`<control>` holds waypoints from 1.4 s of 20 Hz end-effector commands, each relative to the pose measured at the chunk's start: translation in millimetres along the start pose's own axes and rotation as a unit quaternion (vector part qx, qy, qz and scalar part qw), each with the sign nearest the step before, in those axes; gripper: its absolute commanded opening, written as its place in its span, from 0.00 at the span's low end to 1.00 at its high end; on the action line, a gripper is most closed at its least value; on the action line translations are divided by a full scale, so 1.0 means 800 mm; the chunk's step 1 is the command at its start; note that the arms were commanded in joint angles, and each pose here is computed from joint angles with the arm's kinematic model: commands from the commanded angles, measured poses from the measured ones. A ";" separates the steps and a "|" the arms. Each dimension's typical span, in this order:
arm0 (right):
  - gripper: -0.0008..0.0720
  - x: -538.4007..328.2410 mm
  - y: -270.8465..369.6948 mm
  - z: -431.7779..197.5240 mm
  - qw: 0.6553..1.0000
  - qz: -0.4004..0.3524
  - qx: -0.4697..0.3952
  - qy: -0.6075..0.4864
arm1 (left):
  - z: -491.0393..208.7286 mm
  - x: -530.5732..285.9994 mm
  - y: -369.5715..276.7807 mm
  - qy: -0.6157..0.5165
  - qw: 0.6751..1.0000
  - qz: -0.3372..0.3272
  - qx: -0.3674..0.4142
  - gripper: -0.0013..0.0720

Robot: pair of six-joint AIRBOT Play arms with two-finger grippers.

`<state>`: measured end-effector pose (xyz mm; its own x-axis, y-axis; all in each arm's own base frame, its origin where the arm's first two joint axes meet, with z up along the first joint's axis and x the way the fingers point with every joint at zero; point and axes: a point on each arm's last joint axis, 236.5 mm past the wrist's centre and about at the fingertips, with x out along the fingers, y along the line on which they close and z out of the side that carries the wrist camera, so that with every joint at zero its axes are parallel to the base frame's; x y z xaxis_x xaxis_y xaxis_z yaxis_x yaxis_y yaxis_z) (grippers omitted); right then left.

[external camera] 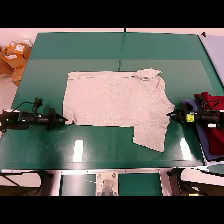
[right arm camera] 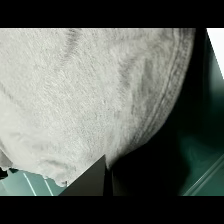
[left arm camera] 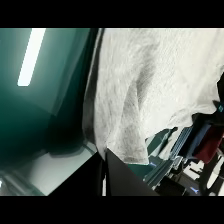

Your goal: Fold the shirts.

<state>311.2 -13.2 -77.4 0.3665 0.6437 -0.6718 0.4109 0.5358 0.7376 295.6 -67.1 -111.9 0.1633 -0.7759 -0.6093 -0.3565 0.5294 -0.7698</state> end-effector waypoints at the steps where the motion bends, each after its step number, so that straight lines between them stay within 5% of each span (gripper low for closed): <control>1: 0.02 -0.004 0.010 0.001 1.000 0.008 -0.008 0.001 | -0.001 -0.011 -0.017 0.019 0.999 -0.009 0.024 0.04; 4: 0.02 -0.047 0.091 0.026 0.994 0.058 -0.082 -0.044 | 0.032 -0.071 -0.112 -0.030 0.991 -0.044 0.119 0.04; 7: 0.02 -0.157 0.238 0.045 0.961 0.115 -0.203 -0.149 | 0.036 -0.189 -0.293 -0.156 0.944 -0.103 0.272 0.04; 10: 0.02 -0.289 0.379 0.013 0.895 0.116 -0.330 -0.278 | -0.051 -0.312 -0.478 -0.272 0.838 -0.159 0.445 0.04; 13: 0.02 -0.428 0.501 -0.069 0.788 0.103 -0.427 -0.432 | -0.184 -0.399 -0.596 -0.363 0.708 -0.146 0.588 0.04; 16: 0.02 -0.523 0.580 -0.165 0.672 0.083 -0.478 -0.559 | -0.301 -0.449 -0.662 -0.434 0.602 -0.146 0.654 0.04; 18: 0.02 -0.544 0.598 -0.198 0.644 0.068 -0.484 -0.588 | -0.340 -0.463 -0.677 -0.461 0.567 -0.147 0.666 0.04; 21: 0.02 -0.543 0.585 -0.183 0.657 0.046 -0.471 -0.587 | -0.308 -0.460 -0.662 -0.466 0.597 -0.111 0.644 0.04; 28: 0.02 -0.375 0.447 -0.025 0.825 0.078 -0.370 -0.421 | -0.073 -0.370 -0.511 -0.353 0.810 -0.058 0.465 0.04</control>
<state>293.2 -2.0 466.2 0.9755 0.2173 -0.0351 -0.1908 0.9142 0.3577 298.5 -94.4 467.6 0.7839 -0.6154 -0.0826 0.5734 0.7685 -0.2839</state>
